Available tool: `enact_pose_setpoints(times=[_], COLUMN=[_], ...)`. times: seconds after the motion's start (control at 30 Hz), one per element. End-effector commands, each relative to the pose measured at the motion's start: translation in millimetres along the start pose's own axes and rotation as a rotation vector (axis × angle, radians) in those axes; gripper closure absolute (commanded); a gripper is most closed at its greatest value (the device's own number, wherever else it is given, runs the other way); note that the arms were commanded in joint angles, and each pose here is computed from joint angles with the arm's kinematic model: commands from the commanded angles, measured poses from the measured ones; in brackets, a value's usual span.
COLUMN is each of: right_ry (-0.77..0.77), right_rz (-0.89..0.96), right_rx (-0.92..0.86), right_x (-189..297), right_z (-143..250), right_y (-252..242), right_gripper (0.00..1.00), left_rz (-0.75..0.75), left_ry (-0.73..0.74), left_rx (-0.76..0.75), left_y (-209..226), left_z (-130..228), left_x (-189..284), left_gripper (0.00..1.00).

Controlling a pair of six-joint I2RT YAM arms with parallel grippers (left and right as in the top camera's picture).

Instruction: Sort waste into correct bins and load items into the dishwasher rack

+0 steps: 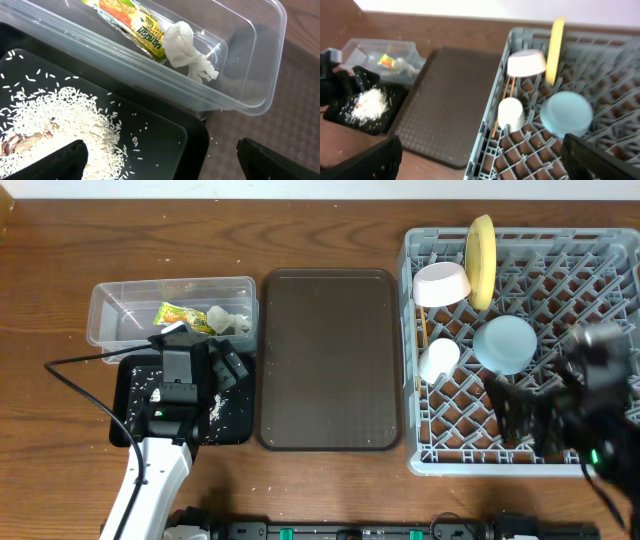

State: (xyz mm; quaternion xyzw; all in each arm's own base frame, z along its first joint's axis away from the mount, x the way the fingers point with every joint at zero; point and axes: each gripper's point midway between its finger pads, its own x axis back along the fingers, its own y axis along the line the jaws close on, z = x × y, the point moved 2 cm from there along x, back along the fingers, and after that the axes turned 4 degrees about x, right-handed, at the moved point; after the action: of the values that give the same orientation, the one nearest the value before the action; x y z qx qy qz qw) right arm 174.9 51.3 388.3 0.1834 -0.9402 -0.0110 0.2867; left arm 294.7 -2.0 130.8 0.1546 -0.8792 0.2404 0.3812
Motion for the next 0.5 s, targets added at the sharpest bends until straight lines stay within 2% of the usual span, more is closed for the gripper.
enact_pose_setpoints(times=[0.0, 0.23, 0.47], right_ry=[-0.067, -0.127, -0.288], right_rz=[0.017, 0.024, 0.043], right_rx=[0.052, 0.075, 0.139], right_x=[22.0, 40.1, 43.6], right_z=[1.3, 6.9, 23.3], right_y=[8.2, 16.1, 19.2], right_gripper=[0.01, 0.01, 0.01], left_rz=[-0.010, -0.010, -0.010], left_ry=[-0.025, -0.024, -0.025], left_rx=[-0.001, -0.001, -0.001], left_y=[-0.1, 0.0, -0.1], left_z=[-7.8, -7.7, -7.8], left_x=[1.9, 1.9, 1.9], left_gripper=[0.02, 0.02, 0.02])
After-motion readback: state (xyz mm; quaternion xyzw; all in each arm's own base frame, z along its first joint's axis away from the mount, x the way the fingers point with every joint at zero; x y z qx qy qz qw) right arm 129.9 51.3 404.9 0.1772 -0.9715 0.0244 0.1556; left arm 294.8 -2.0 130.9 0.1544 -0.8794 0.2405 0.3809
